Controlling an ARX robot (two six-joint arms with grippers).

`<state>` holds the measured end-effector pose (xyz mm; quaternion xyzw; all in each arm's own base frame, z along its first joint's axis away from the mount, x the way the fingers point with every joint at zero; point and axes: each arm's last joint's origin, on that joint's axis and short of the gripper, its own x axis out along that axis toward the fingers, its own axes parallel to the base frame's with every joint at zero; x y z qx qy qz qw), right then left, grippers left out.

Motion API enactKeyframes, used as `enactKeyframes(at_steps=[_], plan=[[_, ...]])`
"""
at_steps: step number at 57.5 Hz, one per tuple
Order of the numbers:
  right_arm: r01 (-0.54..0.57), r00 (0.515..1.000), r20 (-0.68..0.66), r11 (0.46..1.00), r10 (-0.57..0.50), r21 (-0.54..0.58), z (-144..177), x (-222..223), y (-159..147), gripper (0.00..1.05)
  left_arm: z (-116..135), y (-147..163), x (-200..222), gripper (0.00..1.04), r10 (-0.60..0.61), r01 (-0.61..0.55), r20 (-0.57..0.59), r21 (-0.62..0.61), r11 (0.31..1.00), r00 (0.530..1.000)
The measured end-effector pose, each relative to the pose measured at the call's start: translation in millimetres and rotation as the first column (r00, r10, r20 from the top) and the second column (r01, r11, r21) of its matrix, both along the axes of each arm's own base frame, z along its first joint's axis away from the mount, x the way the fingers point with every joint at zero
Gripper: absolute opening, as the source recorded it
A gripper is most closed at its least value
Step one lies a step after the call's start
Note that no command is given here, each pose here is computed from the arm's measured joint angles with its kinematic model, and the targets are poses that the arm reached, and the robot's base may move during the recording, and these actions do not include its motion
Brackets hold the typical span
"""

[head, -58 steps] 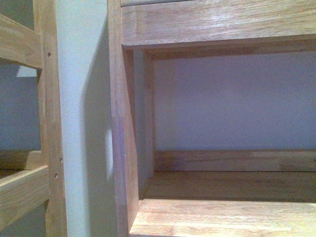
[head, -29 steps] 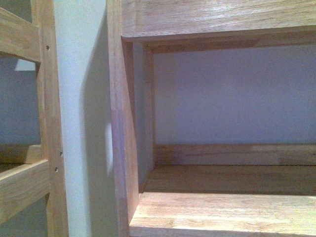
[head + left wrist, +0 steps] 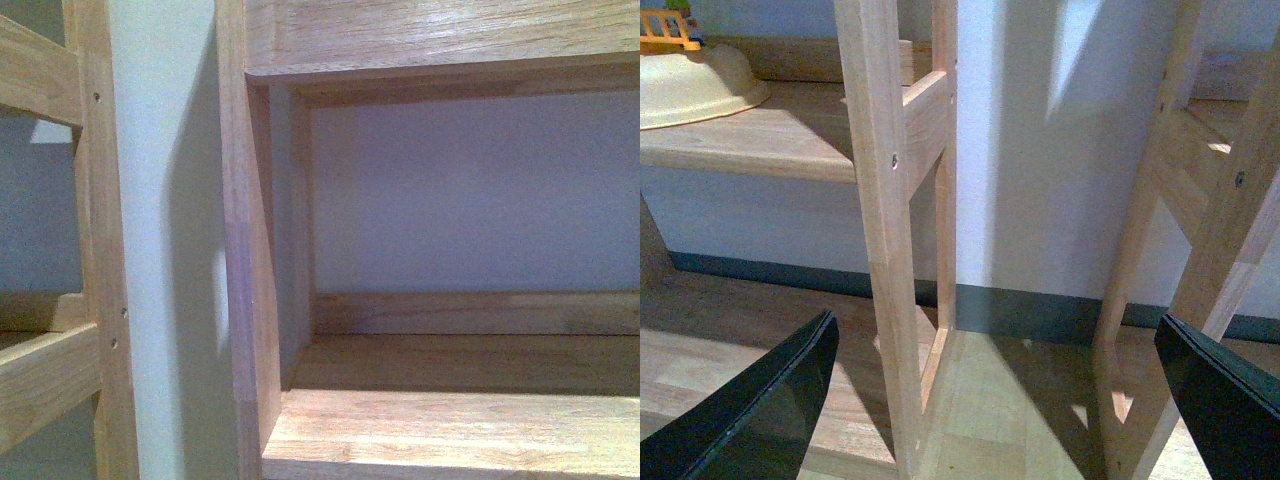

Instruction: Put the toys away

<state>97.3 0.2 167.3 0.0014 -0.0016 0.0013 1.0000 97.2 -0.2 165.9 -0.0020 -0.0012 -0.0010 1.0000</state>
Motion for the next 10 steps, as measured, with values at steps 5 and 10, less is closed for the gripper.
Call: enactKeyframes(at_steps=[5, 10], plan=[[0.000, 1.000, 0.000, 1.000, 0.000, 0.000, 0.0, 0.0, 0.0, 0.98, 0.0, 0.0, 0.0, 0.98, 0.000, 0.000, 0.000, 0.000, 1.000, 1.000], [0.000, 1.000, 0.000, 1.000, 0.000, 0.000, 0.0, 0.0, 0.0, 0.98, 0.0, 0.0, 0.0, 0.98, 0.000, 0.000, 0.000, 0.000, 1.000, 1.000]])
